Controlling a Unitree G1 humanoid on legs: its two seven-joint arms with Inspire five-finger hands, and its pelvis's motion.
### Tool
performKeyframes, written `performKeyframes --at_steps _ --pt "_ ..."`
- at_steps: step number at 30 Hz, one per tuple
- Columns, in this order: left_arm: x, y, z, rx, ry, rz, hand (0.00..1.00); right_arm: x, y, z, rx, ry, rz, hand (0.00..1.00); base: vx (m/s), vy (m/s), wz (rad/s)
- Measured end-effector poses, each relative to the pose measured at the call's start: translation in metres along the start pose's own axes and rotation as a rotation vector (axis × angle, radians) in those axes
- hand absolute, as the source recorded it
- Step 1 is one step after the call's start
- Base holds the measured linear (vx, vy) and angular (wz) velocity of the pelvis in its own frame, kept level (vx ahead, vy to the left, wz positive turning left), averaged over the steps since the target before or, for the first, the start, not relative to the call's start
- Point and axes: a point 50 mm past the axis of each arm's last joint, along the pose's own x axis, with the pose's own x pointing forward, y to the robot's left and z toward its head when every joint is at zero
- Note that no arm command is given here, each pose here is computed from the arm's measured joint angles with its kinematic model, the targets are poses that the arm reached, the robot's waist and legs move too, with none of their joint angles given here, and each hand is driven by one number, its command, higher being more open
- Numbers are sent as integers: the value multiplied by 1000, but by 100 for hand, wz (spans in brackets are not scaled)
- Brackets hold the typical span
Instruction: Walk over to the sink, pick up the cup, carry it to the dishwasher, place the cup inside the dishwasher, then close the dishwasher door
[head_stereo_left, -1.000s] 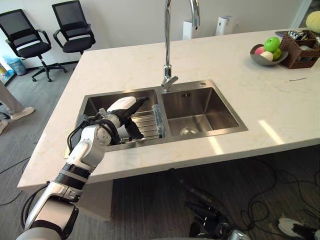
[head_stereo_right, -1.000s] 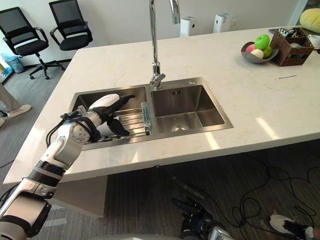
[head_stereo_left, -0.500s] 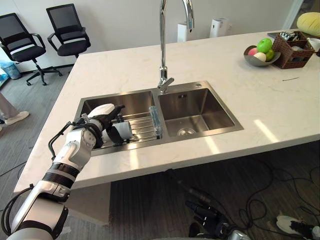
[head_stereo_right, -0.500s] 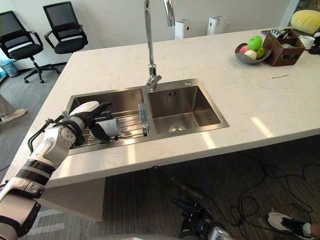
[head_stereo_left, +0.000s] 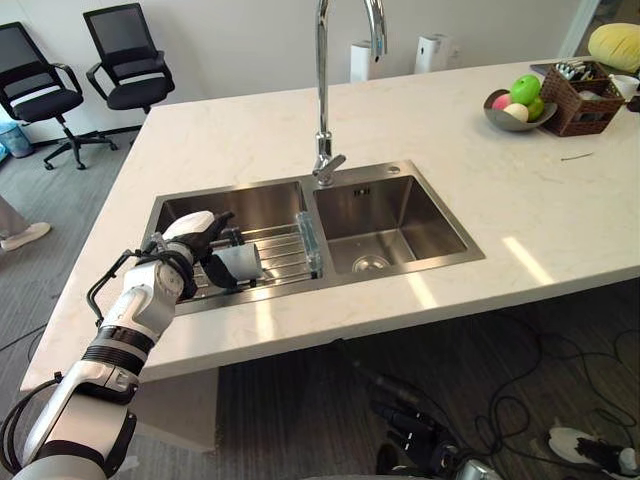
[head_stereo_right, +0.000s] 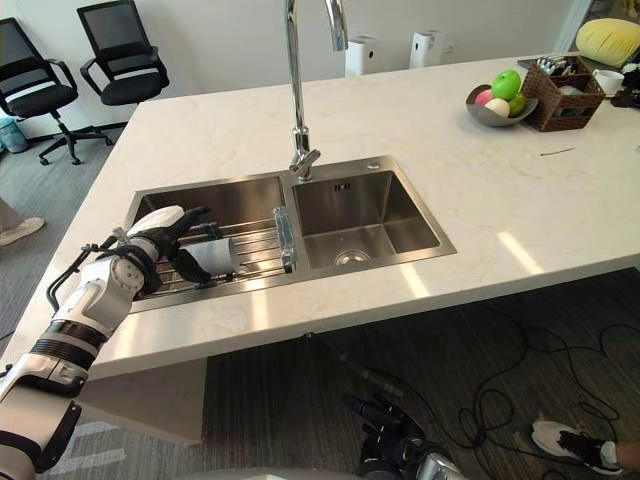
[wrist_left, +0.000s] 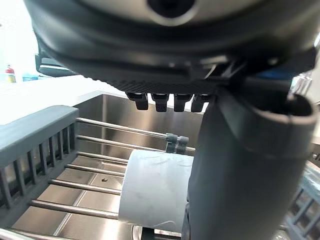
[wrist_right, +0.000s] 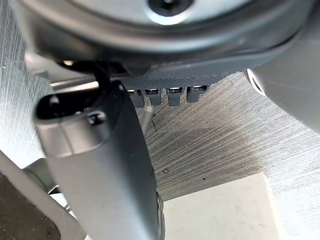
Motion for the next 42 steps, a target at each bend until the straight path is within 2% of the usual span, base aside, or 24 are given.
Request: performKeyframes --at_steps 14,42 --pt "2 -4 -13 20 56 3 100 0 1 1 7 -5 12 100 -12 2 -3" --pt "0 -3 -18 73 35 -202 100 -2 0 7 -5 -15 47 100 -17 0 0"
